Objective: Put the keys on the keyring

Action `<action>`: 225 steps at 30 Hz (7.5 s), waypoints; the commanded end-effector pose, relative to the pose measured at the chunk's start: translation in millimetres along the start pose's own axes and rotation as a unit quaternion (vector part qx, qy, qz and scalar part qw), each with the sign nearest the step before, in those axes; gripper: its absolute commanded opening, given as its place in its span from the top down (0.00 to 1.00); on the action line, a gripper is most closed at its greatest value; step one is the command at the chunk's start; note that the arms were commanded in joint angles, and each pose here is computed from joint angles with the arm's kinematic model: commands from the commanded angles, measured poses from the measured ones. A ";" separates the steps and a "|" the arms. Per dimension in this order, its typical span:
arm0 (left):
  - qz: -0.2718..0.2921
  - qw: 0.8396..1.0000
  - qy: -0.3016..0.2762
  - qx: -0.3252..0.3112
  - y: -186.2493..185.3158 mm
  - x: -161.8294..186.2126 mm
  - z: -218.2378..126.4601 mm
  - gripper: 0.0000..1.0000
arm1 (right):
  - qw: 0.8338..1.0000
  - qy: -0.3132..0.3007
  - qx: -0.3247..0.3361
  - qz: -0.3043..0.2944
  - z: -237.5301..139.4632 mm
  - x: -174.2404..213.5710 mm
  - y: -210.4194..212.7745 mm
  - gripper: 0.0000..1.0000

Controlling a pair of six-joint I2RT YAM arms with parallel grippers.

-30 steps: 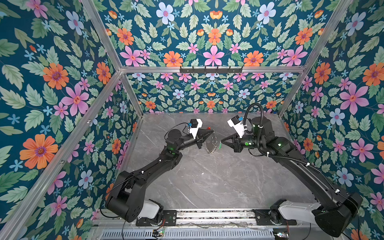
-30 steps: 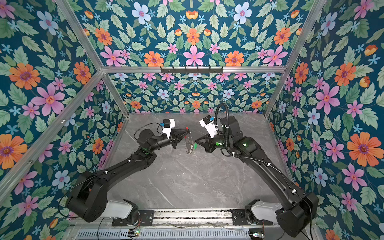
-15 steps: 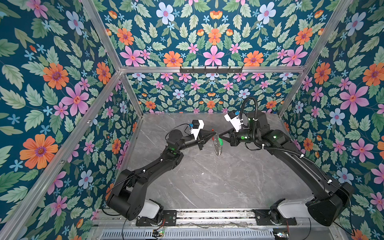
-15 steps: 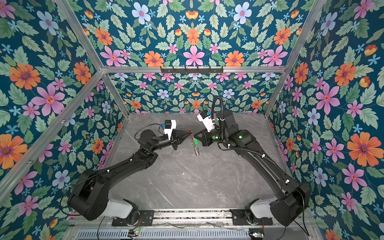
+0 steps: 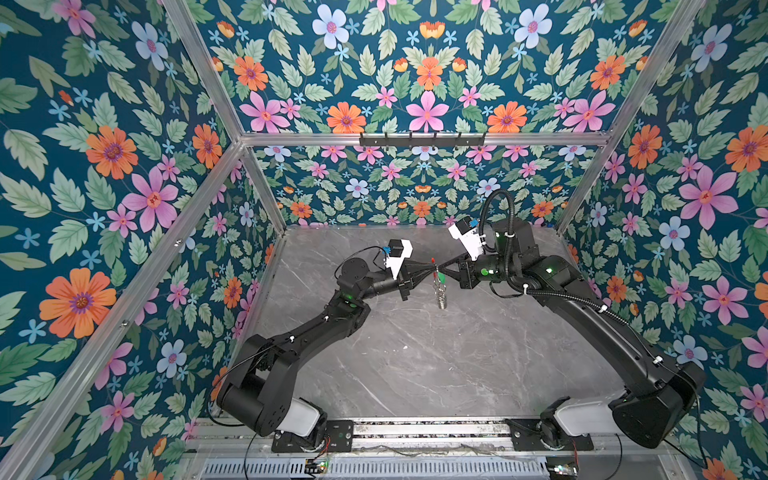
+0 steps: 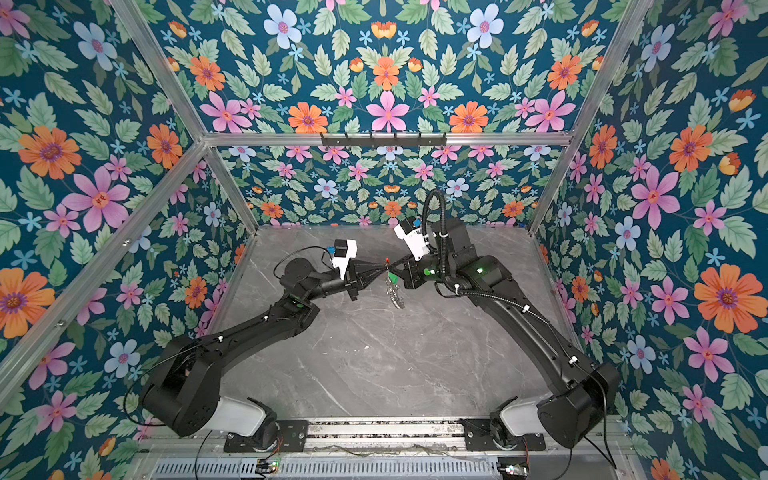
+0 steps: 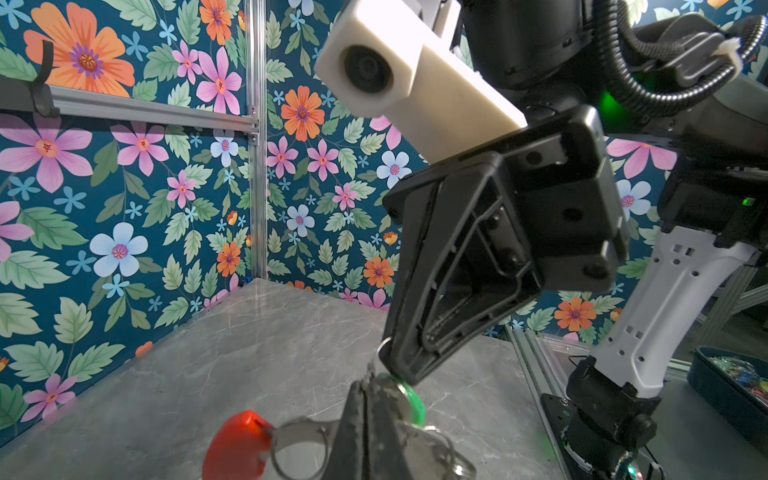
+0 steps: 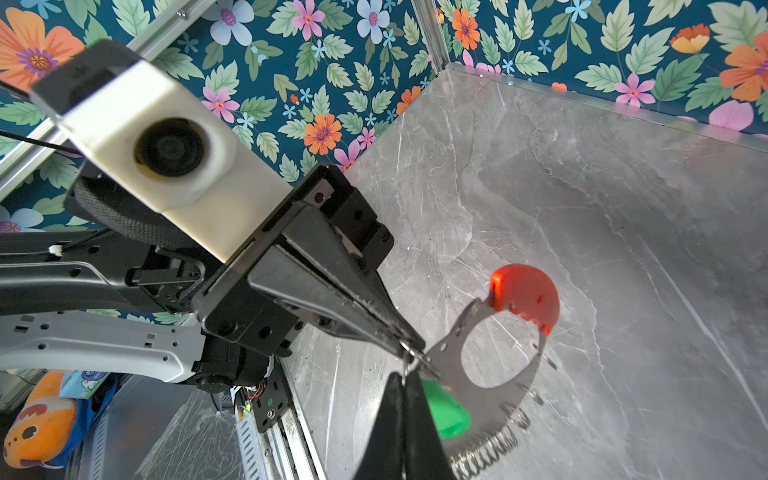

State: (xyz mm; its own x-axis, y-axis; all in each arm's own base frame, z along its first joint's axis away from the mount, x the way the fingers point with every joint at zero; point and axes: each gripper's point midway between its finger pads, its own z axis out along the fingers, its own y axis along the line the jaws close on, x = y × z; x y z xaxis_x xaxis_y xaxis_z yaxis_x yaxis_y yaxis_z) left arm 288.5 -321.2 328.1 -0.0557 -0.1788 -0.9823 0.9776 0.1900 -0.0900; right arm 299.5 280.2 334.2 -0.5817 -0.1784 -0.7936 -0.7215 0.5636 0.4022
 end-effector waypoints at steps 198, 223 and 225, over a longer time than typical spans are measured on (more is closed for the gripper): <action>0.089 0.983 0.158 0.017 16.2 -10.3 -22.3 0.81 | 0.988 0.015 0.029 -0.150 6.9 -29.4 -6.2 1.00; 0.063 0.982 0.138 0.108 9.0 -37.5 -4.6 0.78 | 0.983 0.003 0.003 -0.182 2.9 -31.5 18.8 1.00; 0.060 0.982 0.138 0.111 9.4 -37.8 -3.7 0.81 | 0.983 0.004 0.003 -0.184 2.5 -32.1 20.2 1.00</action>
State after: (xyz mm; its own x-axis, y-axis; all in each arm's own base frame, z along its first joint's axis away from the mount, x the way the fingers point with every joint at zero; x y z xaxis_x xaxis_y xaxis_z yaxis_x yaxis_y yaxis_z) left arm 300.4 -308.5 358.1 0.0287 0.1219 -0.9921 0.9996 -0.0082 0.0279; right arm 305.3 297.4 361.3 -0.3177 -0.3716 -0.8723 -0.8698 0.4806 0.1121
